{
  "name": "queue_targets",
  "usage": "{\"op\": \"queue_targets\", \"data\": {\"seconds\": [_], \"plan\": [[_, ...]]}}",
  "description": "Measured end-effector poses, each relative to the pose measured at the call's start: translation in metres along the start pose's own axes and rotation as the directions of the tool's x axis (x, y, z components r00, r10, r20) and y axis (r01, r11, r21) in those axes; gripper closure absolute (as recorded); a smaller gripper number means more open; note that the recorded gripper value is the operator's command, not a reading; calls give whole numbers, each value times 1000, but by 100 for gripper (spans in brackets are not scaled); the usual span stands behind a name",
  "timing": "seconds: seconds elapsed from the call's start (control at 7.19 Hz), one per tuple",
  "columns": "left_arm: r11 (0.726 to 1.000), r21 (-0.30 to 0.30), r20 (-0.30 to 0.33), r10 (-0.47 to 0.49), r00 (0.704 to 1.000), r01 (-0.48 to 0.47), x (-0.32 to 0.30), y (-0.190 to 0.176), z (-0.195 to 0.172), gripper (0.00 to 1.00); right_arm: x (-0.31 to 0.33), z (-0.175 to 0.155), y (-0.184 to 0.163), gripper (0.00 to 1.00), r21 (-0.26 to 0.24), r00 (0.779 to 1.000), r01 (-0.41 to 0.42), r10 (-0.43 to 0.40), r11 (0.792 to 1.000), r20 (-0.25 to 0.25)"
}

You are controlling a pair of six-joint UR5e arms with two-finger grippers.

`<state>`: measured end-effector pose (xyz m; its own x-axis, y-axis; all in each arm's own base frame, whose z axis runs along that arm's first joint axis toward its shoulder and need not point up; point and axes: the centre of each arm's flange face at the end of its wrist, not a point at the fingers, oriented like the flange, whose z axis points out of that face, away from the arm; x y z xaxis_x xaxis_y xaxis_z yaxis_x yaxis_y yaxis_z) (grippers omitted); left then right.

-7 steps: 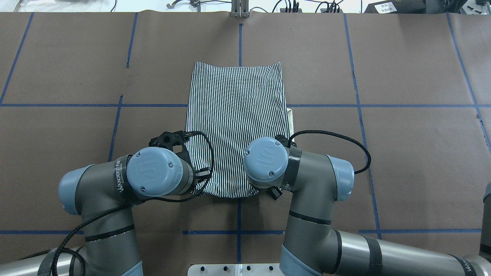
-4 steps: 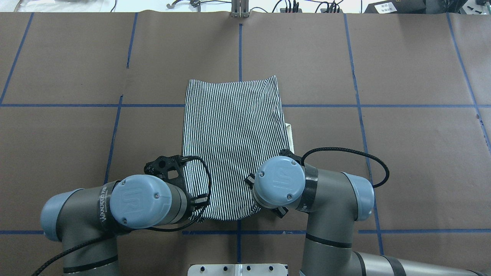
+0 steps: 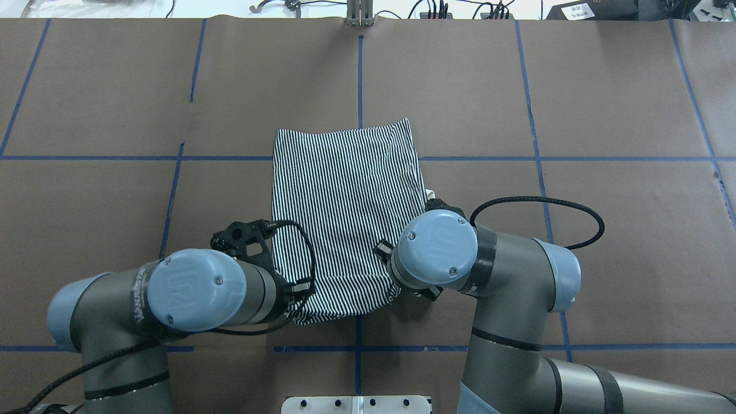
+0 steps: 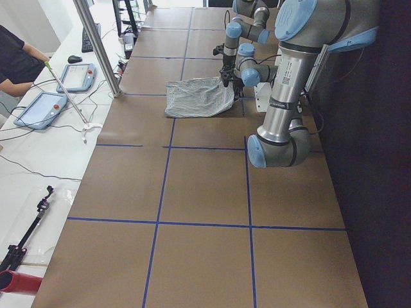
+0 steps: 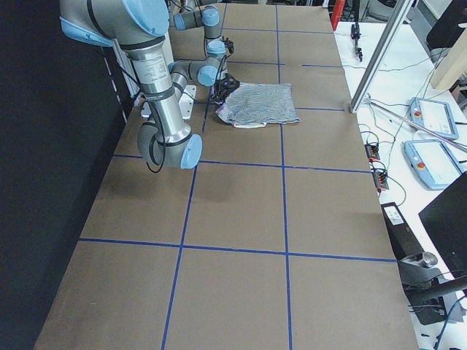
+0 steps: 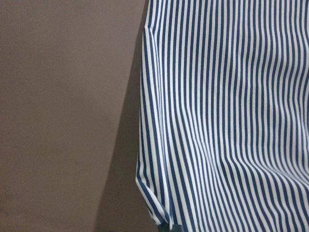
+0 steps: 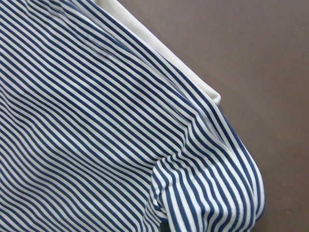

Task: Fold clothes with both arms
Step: 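Push the shirt's near edge away from the robot with both grippers, then lift both grippers off the folded shirt and draw them apart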

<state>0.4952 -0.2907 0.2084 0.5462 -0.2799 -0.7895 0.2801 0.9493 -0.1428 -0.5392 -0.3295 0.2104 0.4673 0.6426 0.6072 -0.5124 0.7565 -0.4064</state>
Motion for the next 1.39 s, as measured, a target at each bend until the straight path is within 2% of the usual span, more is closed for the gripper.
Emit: {"op": "queue_targets", "data": {"seconds": [0.14,0.42,0.7,0.83,0.97,1.11,1.39], "plan": [[999,37,-13,-29,1000,29,1,-27,-3,100,-14,-1,-17,100,20,1000,11,-11,1000,15],[996,68,-9,-61,998,61,0,-51,6,100,-36,23,-36,100,29,998,23,-25,999,58],[990,105,-30,-91,995,93,1,-82,8,100,-71,28,-67,100,58,995,11,-16,998,94],[982,145,-48,-119,992,124,5,-116,8,92,-101,23,-88,100,85,994,11,-20,996,104],[968,192,-57,-151,987,160,11,-160,17,1,-132,20,-112,23,115,994,12,-25,993,108],[956,239,-61,-159,985,169,14,-208,35,0,-163,30,-141,0,142,993,11,-28,990,118],[943,320,-34,-81,996,88,-5,-292,57,0,-189,55,-208,0,193,985,32,-64,981,159]]}}
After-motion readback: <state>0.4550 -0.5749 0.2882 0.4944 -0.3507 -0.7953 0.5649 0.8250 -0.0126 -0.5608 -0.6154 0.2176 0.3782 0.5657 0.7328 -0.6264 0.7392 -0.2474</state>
